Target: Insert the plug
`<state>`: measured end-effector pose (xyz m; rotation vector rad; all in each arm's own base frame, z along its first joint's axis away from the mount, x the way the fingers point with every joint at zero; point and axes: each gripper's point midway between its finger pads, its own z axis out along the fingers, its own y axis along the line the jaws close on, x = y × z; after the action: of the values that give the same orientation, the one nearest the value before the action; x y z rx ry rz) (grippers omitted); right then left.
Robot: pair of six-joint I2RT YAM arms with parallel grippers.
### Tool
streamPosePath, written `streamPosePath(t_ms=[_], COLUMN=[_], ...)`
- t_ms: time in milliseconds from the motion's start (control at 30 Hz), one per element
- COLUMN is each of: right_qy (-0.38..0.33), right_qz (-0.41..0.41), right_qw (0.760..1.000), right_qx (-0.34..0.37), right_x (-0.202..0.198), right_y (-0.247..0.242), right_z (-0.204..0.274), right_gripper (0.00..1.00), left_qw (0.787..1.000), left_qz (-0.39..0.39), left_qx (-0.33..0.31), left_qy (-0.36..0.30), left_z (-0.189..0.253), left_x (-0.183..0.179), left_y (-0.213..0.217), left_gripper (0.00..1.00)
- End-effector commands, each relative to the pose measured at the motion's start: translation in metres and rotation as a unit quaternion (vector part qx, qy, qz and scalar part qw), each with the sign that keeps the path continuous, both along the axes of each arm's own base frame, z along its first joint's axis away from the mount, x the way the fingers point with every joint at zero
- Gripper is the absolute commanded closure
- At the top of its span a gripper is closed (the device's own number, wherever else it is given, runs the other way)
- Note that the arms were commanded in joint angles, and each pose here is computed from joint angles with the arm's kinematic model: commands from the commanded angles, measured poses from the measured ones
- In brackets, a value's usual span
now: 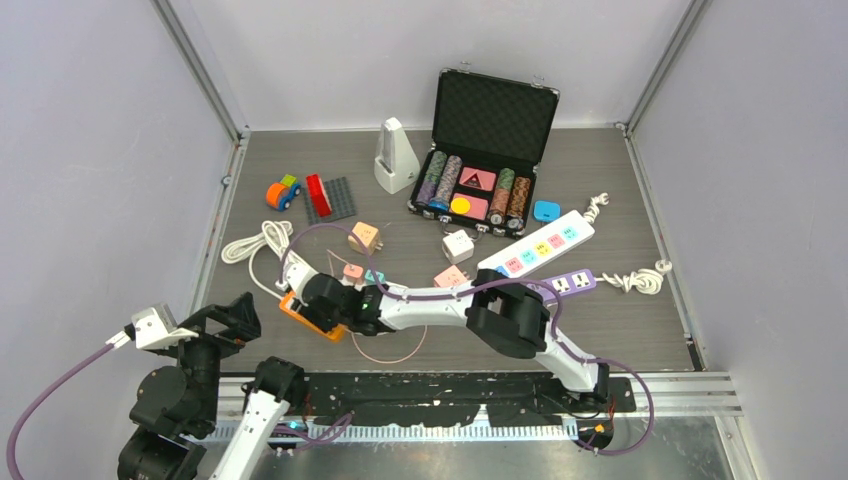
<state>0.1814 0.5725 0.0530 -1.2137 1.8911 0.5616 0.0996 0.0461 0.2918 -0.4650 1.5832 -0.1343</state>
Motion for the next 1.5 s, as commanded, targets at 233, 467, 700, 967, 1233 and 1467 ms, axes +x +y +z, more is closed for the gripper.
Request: streamPosePath(t_ms=[233, 467, 700, 967, 1233, 1467], right_qy=[0.067, 0.061, 0.051, 0.04, 0.031, 0.027], right_qz=[0.02, -0.009, -0.007, -0.013, -0.006, 0.008], right_qw=[0.996, 0.997, 0.999, 0.998, 0.999, 0.999], right_qx=[-0.06, -0.04, -0.009, 0.038, 0.044, 0.028], right_x=[-0.03, -0.012, -0.009, -0.001, 0.009, 0.012], right_y=[-0.026, -0.022, -0.016, -0.012, -0.003, 0.008], right_z=[-0.01, 0.008, 0.031, 0.072, 0.077, 0.068], right_gripper=[0.35, 0.34, 0.25, 0.07, 0.07, 0.3], left_qw=[0.999, 0.999, 1.0, 1.0, 1.0, 1.0], left_qz=[-0.001, -0.001, -0.001, 0.0, 0.002, 0.004], left_qx=[-0.008, -0.008, -0.002, 0.0, 0.0, 0.001], left_qy=[-0.038, -0.038, -0.023, -0.019, -0.02, -0.02], left_z=[0.018, 0.017, 0.016, 0.014, 0.013, 0.013], left_x=[-0.002, -0.001, 0.005, 0.005, 0.004, 0.003], left_y=[0.001, 0.001, -0.001, -0.001, 0.0, 0.001], left_gripper=[0.0, 0.0, 0.0, 0.0, 0.0, 0.0])
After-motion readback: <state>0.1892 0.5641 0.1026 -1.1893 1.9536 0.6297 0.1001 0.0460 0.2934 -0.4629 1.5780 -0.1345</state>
